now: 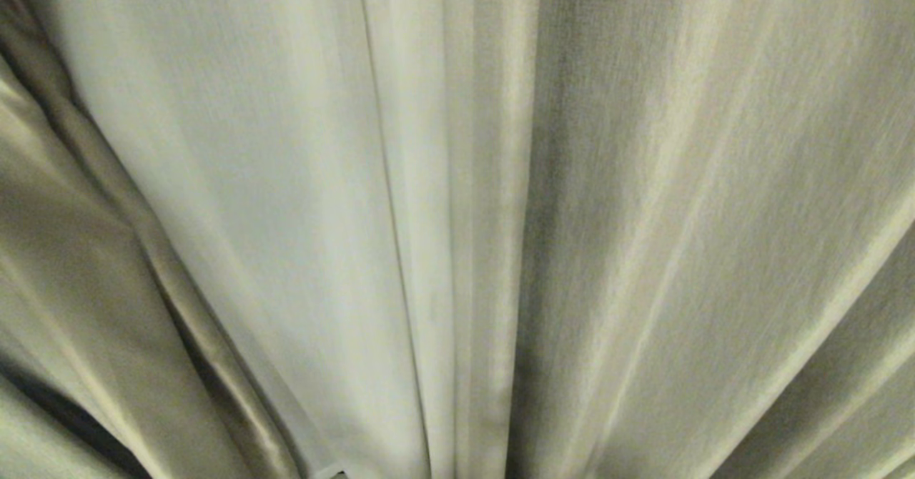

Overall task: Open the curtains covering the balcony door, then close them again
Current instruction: Pull the outer curtains open on both sides

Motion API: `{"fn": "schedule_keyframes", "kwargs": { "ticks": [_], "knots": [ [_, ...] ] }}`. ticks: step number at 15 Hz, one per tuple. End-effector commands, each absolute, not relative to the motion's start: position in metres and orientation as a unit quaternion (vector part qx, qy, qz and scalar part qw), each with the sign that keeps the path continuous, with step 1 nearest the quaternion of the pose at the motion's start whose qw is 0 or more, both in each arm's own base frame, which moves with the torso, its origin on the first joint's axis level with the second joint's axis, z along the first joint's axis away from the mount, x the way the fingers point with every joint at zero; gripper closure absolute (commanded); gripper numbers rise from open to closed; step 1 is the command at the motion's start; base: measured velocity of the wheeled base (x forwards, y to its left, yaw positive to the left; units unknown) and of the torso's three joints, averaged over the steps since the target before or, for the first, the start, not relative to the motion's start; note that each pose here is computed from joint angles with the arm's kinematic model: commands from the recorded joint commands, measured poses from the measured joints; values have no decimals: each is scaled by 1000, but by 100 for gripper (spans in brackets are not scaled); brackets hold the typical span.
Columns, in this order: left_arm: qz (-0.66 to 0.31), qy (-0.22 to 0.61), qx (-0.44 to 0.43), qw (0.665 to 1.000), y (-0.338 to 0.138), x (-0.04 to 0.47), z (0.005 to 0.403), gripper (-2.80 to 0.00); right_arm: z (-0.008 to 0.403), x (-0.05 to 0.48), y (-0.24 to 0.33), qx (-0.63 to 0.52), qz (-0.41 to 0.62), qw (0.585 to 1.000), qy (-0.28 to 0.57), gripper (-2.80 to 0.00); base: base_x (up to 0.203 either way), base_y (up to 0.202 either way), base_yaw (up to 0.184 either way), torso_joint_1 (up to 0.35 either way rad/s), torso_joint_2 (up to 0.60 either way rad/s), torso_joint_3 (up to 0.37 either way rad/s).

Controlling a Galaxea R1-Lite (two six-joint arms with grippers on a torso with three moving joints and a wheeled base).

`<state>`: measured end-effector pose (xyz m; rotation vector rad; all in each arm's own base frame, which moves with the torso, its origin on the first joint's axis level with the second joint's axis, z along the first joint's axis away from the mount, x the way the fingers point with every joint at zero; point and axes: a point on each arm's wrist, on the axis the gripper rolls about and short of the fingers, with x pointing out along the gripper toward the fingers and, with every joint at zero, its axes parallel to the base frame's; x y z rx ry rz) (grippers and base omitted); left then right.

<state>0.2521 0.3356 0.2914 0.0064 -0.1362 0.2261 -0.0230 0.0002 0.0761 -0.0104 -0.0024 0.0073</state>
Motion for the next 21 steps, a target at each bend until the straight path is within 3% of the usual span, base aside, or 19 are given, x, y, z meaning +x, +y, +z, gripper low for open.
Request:
{"fn": "schedule_keyframes", "kwargs": {
  "ticks": [1, 21],
  "knots": [
    [129, -67, -10, 989, 355, 247, 275, 0, 76, -23, 0, -5, 4, 1000, -1, 0, 0, 0, 0, 0, 0, 0],
    [218, -62, -25, 974, 431, 184, 226, 0, 76, -23, 0, -5, 4, 1000, -2, 0, 0, 0, 0, 0, 0, 0]
  ]
}}
